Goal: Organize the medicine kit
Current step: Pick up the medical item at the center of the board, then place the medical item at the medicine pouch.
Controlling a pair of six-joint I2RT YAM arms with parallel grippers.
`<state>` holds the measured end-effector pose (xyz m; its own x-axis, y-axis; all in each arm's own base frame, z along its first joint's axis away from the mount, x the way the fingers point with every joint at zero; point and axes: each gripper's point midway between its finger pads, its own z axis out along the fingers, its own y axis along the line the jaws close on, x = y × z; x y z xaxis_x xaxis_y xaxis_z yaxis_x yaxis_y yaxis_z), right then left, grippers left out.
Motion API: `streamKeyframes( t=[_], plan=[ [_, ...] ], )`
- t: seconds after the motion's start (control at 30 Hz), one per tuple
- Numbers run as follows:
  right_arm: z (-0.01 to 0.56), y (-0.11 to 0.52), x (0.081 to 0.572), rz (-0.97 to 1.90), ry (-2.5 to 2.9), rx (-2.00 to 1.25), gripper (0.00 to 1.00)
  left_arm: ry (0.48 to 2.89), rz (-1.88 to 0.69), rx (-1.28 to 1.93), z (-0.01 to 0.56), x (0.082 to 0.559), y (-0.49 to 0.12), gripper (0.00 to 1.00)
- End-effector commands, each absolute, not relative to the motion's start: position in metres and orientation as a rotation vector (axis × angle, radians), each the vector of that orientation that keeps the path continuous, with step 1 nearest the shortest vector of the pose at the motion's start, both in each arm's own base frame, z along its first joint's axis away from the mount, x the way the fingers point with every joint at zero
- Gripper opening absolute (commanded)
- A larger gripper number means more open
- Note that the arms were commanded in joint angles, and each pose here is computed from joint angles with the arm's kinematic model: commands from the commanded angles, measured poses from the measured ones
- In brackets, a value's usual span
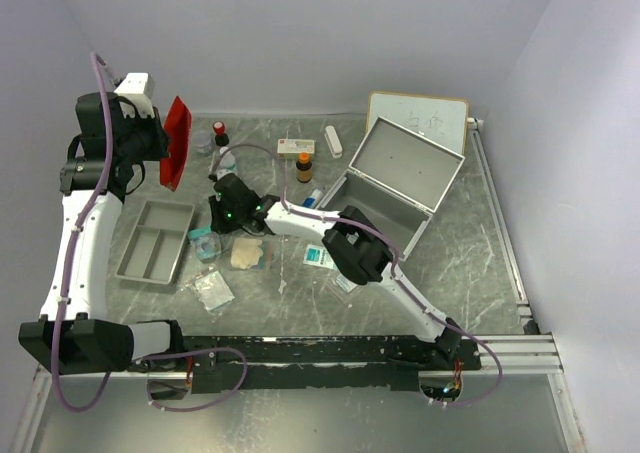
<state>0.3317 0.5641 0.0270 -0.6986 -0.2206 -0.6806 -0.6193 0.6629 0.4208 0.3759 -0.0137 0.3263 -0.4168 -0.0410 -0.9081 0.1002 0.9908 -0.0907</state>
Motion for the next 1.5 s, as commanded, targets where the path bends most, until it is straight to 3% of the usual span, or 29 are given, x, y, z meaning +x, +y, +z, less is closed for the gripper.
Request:
streamKeyframes(
  t=[0.0,0.27,0.8,1.13,1.47],
  plan=[
    [-0.009,0.557,0.316,0.882,2.362,-0.673,0.00,1.977,-0.176,0.052,0.333,0.378,-0.015,0.07],
    [0.017,0.537,0.310,0.873,2.339,-0.646,0.00,1.982,-0.185,0.058,0.331,0.378,-0.017,0.07],
    [0.208,0.497,0.331,0.798,2.119,-0.543,0.00,1.989,-0.166,0.085,0.321,0.377,-0.015,0.07],
    [0.240,0.495,0.333,0.812,2.084,-0.519,0.00,2.000,-0.177,0.096,0.312,0.373,-0.017,0.07],
    [0.311,0.494,0.342,0.839,1.972,-0.467,0.00,2.018,-0.207,0.122,0.293,0.374,-0.023,0.07]
  ],
)
